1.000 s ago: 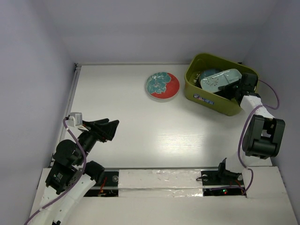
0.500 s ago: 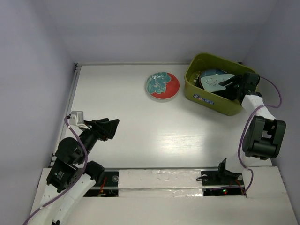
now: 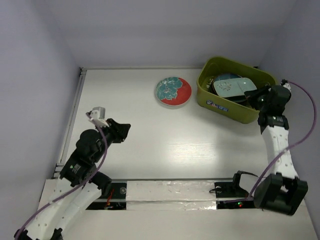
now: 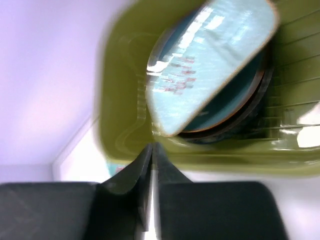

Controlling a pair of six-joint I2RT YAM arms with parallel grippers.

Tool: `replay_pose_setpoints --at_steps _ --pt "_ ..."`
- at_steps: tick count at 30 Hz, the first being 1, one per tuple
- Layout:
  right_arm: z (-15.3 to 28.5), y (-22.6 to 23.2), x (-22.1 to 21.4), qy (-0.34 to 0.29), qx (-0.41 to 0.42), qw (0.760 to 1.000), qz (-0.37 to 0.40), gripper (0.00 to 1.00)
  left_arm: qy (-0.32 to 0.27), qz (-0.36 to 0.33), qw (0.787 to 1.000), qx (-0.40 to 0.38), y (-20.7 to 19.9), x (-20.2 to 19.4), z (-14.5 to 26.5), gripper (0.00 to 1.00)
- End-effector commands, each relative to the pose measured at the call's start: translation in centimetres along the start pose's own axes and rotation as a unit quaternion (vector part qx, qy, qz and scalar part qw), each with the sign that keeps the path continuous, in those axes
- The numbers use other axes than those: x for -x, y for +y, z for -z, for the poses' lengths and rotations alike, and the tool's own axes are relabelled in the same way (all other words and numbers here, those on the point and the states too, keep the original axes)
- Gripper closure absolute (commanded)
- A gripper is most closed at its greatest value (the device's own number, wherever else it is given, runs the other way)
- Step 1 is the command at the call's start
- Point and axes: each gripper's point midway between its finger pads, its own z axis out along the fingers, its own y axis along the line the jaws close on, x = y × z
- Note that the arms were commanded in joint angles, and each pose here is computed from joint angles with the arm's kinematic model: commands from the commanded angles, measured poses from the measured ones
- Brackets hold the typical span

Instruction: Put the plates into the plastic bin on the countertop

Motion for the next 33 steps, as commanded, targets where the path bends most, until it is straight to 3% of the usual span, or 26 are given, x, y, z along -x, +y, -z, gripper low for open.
replay_pose_setpoints --at_steps 1,3,10,12,13,14,16,17,19,20,22,23,28,33 --pt "3.3 2.9 0.5 -0.034 0.084 0.996 0.021 1.00 0.013 0.002 1.000 0.005 -0.4 -0.2 -2.3 0.88" --pt "4.8 4.4 -0.1 -0.038 0.133 0.990 0.030 1.00 0.049 0.012 0.999 0.019 0.0 -1.8 -4.2 1.00" --pt "10.6 8.9 -6.7 0.017 0.274 0.958 0.084 1.00 0.067 0.057 0.994 0.062 0.9 -4.2 -11.7 1.00" --pt "11.7 9.5 -8.7 0.039 0.300 0.948 0.095 1.00 0.090 0.057 0.990 0.096 2.2 -5.9 -14.3 0.83" --pt "12.0 9.7 -9.5 0.047 0.310 0.944 0.101 0.99 0.076 0.060 0.991 0.089 1.3 -4.7 -15.6 0.77" --pt "12.4 10.0 -10.7 0.065 0.324 0.938 0.107 0.96 0.096 0.055 0.988 0.108 2.2 -6.2 -17.2 0.66" --pt "12.3 9.2 -12.2 0.084 0.329 0.934 0.108 0.87 0.090 0.059 0.989 0.103 1.2 -5.3 -19.7 0.56" --pt "12.7 9.2 -13.1 0.100 0.341 0.928 0.110 0.84 0.114 0.055 0.985 0.115 2.0 -7.2 -21.3 0.51" --pt "12.9 8.5 -14.0 0.109 0.347 0.924 0.114 0.76 0.114 0.060 0.986 0.103 0.9 -6.6 -23.8 0.47" --pt "13.1 8.5 -14.2 0.110 0.353 0.921 0.119 0.74 0.138 0.061 0.982 0.110 1.6 -8.6 -25.2 0.44" --pt "13.4 8.1 -14.4 0.107 0.354 0.920 0.134 0.72 0.123 0.075 0.984 0.104 1.0 -7.6 -27.5 0.39" --pt "13.6 8.0 -14.5 0.109 0.354 0.918 0.139 0.72 0.137 0.076 0.981 0.114 1.9 -9.2 -28.6 0.38" --pt "14.0 8.0 -15.1 0.119 0.365 0.911 0.152 0.72 0.140 0.109 0.974 0.141 4.2 -9.9 -33.2 0.38" --pt "13.5 8.0 -15.8 0.132 0.371 0.907 0.148 0.72 0.145 0.155 0.964 0.161 6.9 -12.0 -35.4 0.40"
